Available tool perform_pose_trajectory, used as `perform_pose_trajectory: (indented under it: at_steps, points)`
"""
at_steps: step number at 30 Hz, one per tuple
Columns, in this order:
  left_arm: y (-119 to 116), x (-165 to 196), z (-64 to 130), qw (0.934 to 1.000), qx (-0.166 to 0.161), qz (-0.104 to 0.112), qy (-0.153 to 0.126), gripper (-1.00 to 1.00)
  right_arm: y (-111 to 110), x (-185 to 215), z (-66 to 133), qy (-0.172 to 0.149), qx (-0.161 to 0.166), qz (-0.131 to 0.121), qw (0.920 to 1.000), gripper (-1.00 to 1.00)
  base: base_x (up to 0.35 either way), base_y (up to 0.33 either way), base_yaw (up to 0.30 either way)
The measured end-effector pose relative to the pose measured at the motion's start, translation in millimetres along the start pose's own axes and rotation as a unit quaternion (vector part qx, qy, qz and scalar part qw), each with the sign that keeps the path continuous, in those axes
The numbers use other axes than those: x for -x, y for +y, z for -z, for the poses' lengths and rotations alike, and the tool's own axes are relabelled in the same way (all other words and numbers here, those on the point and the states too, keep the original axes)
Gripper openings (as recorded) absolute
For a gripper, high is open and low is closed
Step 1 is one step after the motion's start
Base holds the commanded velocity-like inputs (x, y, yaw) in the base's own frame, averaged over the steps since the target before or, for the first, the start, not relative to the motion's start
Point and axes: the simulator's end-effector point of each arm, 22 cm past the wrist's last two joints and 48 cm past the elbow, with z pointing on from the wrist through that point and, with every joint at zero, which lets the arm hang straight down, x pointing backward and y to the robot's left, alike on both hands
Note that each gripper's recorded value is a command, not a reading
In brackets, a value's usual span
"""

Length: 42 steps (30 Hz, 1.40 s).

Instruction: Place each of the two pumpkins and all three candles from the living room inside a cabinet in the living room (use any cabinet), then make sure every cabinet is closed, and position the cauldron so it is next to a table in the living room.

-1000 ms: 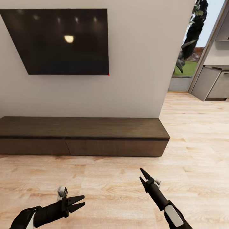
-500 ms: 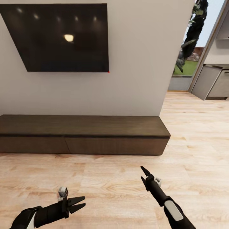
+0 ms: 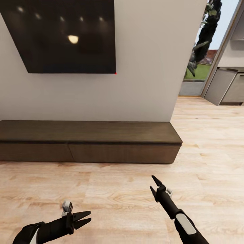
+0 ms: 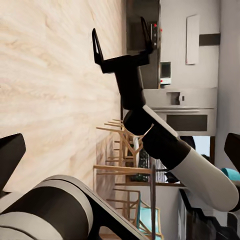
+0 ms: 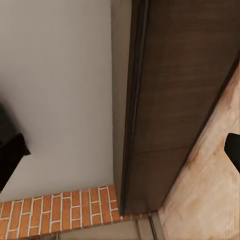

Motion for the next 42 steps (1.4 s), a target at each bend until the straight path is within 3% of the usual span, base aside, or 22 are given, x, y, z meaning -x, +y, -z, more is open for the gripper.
perform_pose_trajectory:
  at_steps: [13, 30, 42]
  points:
    - [26.7, -6.9, -2.3, 1.0, -0.001, -0.001, 0.0, 1.0, -17.4, 13.7, 0.8, -0.037, 0.026, -0.026, 0.9987, 1.0, 0.0, 0.0, 0.0]
    - [62.9, -17.8, -4.7, 1.0, -0.002, -0.001, 0.001, 1.0, -56.4, 12.0, 2.1, -0.038, 0.024, -0.028, 0.9986, 1.0, 0.0, 0.0, 0.0]
    - [63.7, -18.8, -3.3, 1.0, -0.001, 0.0, 0.001, 1.0, -56.7, 12.4, 2.8, -0.035, 0.023, -0.028, 0.9987, 1.0, 0.029, 0.0, 0.0]
